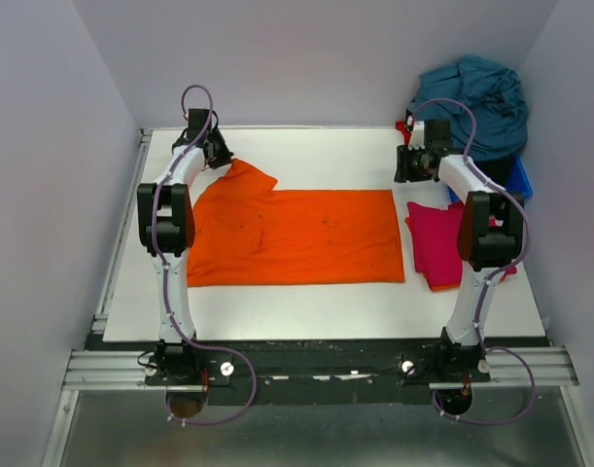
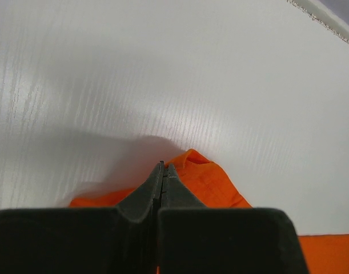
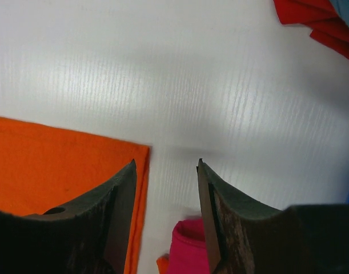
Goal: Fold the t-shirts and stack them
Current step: Grap the side of the flattened tshirt furthest away from the robot with both arms
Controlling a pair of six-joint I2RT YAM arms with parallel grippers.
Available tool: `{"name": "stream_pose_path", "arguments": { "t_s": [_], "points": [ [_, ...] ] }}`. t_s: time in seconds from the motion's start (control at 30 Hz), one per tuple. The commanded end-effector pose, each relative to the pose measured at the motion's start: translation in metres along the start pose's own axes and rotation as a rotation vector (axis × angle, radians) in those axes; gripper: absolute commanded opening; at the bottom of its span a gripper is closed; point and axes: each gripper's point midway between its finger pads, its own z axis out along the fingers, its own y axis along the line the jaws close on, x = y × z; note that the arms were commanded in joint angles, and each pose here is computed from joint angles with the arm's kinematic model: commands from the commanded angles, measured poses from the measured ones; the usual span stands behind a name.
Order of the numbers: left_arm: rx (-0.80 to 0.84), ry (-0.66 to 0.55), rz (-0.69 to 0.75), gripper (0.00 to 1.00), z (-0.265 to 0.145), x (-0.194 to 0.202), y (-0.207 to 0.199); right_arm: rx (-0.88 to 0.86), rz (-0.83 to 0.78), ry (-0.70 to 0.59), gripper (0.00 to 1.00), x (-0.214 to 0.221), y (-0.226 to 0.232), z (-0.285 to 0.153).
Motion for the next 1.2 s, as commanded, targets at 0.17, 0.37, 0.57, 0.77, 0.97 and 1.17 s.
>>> {"name": "stream_pose_path", "arguments": {
  "t_s": [0.17,0.37,0.57,0.77,0.97,1.17],
  "points": [
    [0.057,-0.057,0.037,0.00,-0.027,-0.022,-0.022,-0.154,-0.081,0.007,0.55,-0.008,0.017,0.014],
    [0.052,-0.053,0.041,0.00,-0.025,-0.022,-0.020,-0.140,-0.105,0.059,0.54,0.001,0.012,0.023],
    [0.055,-0.055,0.043,0.00,-0.025,-0.023,-0.021,-0.150,-0.150,0.159,0.55,0.018,0.007,0.038],
    [0.050,-0.053,0.044,0.00,-0.025,-0.022,-0.019,-0.154,-0.173,0.167,0.53,0.019,0.009,0.036],
    [0.052,-0.052,0.044,0.00,-0.025,-0.023,-0.019,-0.225,-0.223,0.215,0.55,0.022,0.017,0.027],
    [0.051,-0.053,0.048,0.00,-0.026,-0.023,-0.019,-0.306,-0.219,0.236,0.54,0.024,0.031,0.029]
  ]
}}
